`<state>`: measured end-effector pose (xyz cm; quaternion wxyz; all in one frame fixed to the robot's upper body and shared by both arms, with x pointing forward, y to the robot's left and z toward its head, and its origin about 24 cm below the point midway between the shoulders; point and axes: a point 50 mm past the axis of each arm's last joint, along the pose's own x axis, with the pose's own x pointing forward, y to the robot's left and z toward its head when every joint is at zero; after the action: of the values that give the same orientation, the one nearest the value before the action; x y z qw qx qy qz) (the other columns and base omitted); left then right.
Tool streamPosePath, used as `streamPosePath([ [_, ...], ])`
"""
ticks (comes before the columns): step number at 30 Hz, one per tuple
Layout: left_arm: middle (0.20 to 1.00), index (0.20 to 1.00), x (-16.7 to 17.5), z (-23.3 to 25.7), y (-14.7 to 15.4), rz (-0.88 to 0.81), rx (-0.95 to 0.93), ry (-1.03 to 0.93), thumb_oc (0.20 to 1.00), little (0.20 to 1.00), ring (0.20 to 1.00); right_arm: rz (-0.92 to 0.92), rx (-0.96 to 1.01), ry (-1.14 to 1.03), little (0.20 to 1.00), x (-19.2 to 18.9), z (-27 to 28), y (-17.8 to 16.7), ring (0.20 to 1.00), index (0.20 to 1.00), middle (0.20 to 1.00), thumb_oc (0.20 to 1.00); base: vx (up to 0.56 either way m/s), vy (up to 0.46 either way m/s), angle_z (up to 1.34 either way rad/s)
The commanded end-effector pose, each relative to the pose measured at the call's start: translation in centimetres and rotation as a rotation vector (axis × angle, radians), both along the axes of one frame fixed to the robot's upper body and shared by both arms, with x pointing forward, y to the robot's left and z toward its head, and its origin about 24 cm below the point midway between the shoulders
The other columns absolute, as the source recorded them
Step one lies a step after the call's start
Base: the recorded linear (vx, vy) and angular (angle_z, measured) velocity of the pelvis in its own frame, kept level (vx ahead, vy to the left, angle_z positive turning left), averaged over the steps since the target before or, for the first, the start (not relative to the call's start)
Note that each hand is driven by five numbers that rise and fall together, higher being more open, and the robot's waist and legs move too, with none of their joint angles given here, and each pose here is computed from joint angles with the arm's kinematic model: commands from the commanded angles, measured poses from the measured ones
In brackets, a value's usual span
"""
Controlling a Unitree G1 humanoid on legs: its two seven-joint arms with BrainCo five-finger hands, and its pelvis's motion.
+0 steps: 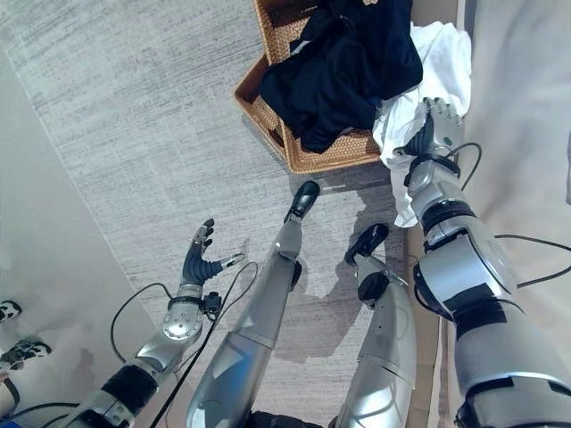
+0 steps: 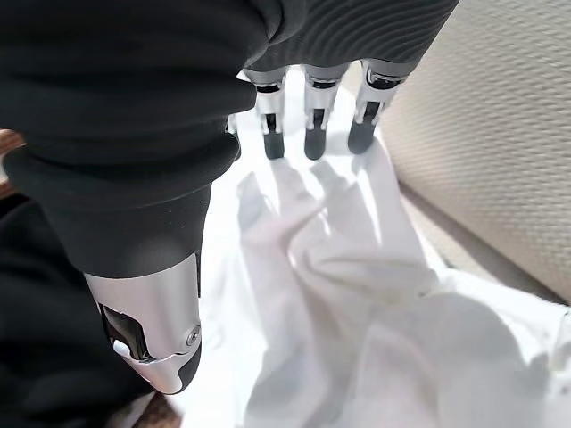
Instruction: Pick up clothes into the bucket
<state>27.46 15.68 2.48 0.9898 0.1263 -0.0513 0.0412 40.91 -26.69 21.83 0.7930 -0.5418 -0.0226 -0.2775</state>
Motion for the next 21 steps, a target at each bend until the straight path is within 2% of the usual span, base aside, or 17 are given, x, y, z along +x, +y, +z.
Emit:
streamPosePath([
  [1, 1.000, 1.000, -0.3, 0.7, -0.6, -0.013, -0.042, -0.037, 1.000, 1.000, 1.000, -0.148, -0.014, -0.061, 1.000, -1.6, 2.0, -4.3, 1.000, 1.000, 1.000, 1.000, 0.02, 0.031, 0.05],
  [6, 1.000, 1.000, -0.3, 1.4, -1.4, -0.053, -0.047, -0.068, 1.000, 1.000, 1.000, -0.227, -0.021, -0.053, 1.000, -2.9, 1.5, -6.7, 1.000, 1.000, 1.000, 1.000, 0.00, 0.005, 0.01],
  [11, 1.000, 1.000, -0.3, 2.2, -1.8, -0.083, -0.051, -0.101, 1.000, 1.000, 1.000, -0.257, -0.023, -0.048, 1.000, -3.4, 1.7, -7.6, 1.000, 1.000, 1.000, 1.000, 0.02, 0.024, 0.03],
  [13, 1.000, 1.000, -0.3, 2.4, -1.9, -0.088, -0.054, -0.110, 1.000, 1.000, 1.000, -0.274, -0.023, -0.052, 0.837, -3.8, 1.9, -8.4, 0.837, 0.837, 0.837, 0.837, 0.02, 0.034, 0.06],
  [15, 1.000, 1.000, -0.3, 2.7, -1.9, -0.089, -0.058, -0.123, 1.000, 1.000, 1.000, -0.274, -0.025, -0.053, 0.598, -3.9, 2.1, -8.6, 0.598, 0.598, 0.598, 0.598, 0.01, 0.026, 0.07],
  [16, 1.000, 1.000, -0.3, 2.8, -1.8, -0.088, -0.061, -0.127, 1.000, 1.000, 1.000, -0.274, -0.023, -0.056, 0.598, -4.0, 2.2, -8.7, 0.598, 0.598, 0.598, 0.598, 0.00, 0.000, 0.00],
  [17, 1.000, 1.000, -0.2, 2.8, -1.8, -0.085, -0.062, -0.129, 1.000, 1.000, 1.000, -0.274, -0.023, -0.059, 0.636, -4.0, 2.4, -8.7, 0.636, 0.636, 0.636, 0.636, 0.00, 0.000, 0.00],
  [18, 1.000, 1.000, -0.2, 2.9, -1.7, -0.083, -0.063, -0.134, 1.000, 1.000, 1.000, -0.275, -0.022, -0.058, 0.586, -4.1, 2.4, -8.8, 0.586, 0.586, 0.586, 0.586, 0.00, 0.000, 0.00],
  [19, 1.000, 1.000, -0.2, 3.0, -1.7, -0.081, -0.065, -0.137, 1.000, 1.000, 1.000, -0.276, -0.021, -0.064, 0.429, -4.1, 2.6, -8.9, 0.429, 0.429, 0.429, 0.429, 0.00, 0.000, 0.00],
  [20, 1.000, 1.000, -0.2, 3.1, -1.7, -0.078, -0.067, -0.142, 1.000, 1.000, 1.000, -0.277, -0.023, -0.067, 0.200, -4.1, 2.7, -8.9, 0.200, 0.200, 0.200, 0.200, 0.00, 0.000, 0.00],
  [21, 1.000, 1.000, -0.2, 3.2, -1.6, -0.078, -0.066, -0.145, 1.000, 1.000, 1.000, -0.275, -0.023, -0.068, 0.200, -4.1, 2.8, -8.9, 0.200, 0.200, 0.200, 0.200, 0.00, 0.000, 0.00],
])
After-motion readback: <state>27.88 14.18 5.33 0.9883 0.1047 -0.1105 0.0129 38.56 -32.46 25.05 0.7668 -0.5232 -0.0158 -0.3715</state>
